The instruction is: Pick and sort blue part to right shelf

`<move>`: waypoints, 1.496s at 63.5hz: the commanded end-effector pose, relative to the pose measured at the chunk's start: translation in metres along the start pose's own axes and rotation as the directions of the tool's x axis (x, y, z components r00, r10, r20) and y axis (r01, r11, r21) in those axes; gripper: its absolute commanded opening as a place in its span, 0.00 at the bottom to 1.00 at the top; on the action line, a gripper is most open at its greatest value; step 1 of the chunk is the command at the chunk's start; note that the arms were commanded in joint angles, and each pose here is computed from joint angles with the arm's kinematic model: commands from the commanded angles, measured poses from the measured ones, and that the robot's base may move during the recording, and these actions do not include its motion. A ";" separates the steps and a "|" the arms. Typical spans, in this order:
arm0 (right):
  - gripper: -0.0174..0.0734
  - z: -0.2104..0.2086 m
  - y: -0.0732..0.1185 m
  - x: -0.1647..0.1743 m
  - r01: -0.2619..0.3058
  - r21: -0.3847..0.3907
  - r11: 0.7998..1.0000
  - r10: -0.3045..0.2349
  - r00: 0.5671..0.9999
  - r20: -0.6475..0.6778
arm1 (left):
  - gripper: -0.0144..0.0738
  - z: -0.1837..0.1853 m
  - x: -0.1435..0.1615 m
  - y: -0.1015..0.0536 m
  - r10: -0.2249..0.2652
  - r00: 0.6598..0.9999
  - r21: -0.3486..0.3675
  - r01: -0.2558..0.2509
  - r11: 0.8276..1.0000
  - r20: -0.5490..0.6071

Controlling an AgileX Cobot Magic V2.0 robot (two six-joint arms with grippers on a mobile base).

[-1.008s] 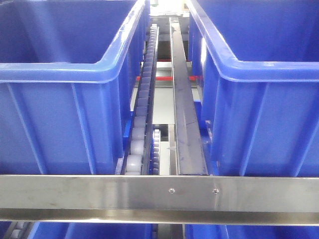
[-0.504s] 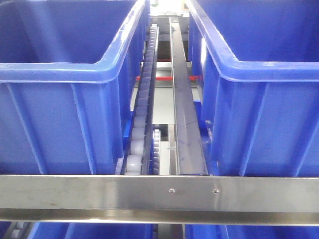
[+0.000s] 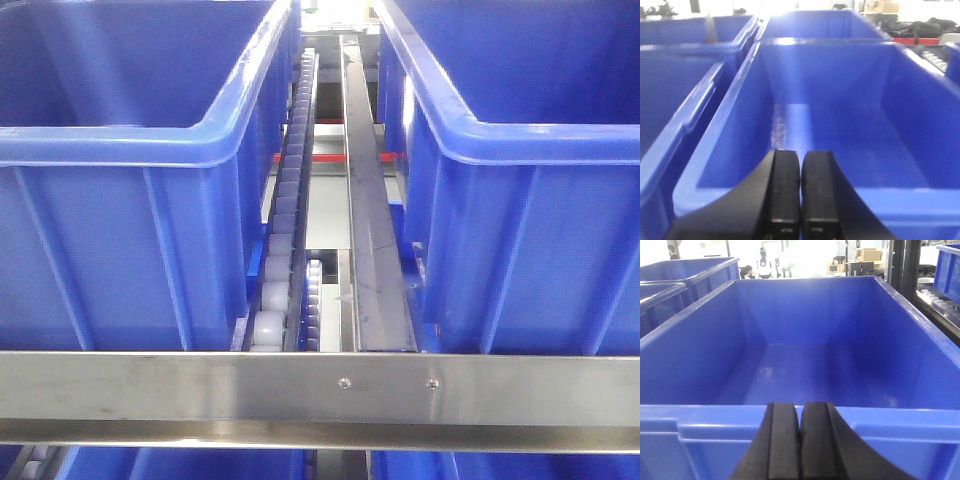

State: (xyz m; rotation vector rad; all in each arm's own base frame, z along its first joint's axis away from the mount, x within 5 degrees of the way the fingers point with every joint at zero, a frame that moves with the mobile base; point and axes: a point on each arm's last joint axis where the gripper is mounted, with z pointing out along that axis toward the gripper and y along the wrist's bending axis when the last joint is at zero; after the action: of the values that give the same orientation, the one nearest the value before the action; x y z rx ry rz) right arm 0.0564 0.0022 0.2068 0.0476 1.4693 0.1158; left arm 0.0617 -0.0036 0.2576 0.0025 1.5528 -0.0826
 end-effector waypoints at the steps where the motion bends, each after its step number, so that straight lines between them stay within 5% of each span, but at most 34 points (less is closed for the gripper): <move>1: 0.25 -0.003 0.001 -0.017 0.000 -0.007 1.000 0.001 0.991 0.137 | 0.30 -0.002 -0.002 0.001 -0.019 0.989 -0.002 0.019 1.000 0.144; 22: 0.25 -0.003 0.001 -0.017 0.000 -0.007 1.000 0.001 0.991 0.136 | 0.30 -0.008 0.048 0.002 -0.048 0.991 0.023 0.046 0.999 0.122; 95: 0.25 -0.003 0.001 -0.017 0.000 -0.007 1.000 0.001 0.991 0.136 | 0.30 -0.008 0.049 0.002 -0.050 0.992 0.035 0.046 0.998 0.112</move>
State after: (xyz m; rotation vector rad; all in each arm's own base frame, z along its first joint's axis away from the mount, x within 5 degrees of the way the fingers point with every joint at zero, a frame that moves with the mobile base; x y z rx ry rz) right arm 0.0565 0.0021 0.2067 0.0487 1.4692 0.1170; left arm 0.0561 -0.0046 0.2076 0.0021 1.5252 -0.1254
